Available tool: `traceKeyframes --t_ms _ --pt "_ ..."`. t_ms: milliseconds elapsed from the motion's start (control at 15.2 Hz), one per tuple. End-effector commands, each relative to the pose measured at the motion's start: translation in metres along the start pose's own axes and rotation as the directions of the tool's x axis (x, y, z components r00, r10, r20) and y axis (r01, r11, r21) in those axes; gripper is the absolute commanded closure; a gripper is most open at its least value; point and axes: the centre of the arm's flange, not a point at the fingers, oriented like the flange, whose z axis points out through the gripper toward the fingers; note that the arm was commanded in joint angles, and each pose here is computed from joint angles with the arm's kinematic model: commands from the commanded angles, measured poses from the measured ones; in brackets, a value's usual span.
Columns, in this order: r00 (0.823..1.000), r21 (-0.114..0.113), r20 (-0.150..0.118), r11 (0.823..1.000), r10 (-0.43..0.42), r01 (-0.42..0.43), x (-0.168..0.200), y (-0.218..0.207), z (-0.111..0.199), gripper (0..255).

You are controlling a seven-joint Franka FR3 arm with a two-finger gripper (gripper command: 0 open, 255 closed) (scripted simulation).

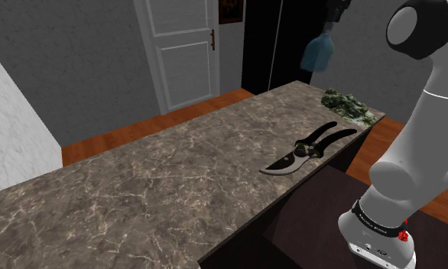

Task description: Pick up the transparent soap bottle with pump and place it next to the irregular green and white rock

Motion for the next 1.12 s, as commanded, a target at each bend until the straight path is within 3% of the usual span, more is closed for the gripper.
traceKeyframes --t_ms 0,264,1056 --pt "1.0 0.0 0.0 1.0 -0.002 0.002 -0.015 0.018 -0.01 255" --pt "1.0 0.0 0.0 1.0 -0.002 0.002 -0.045 0.058 -0.03 255" --pt "1.0 0.0 0.0 1.0 -0.002 0.002 -0.047 0.064 0.034 255"
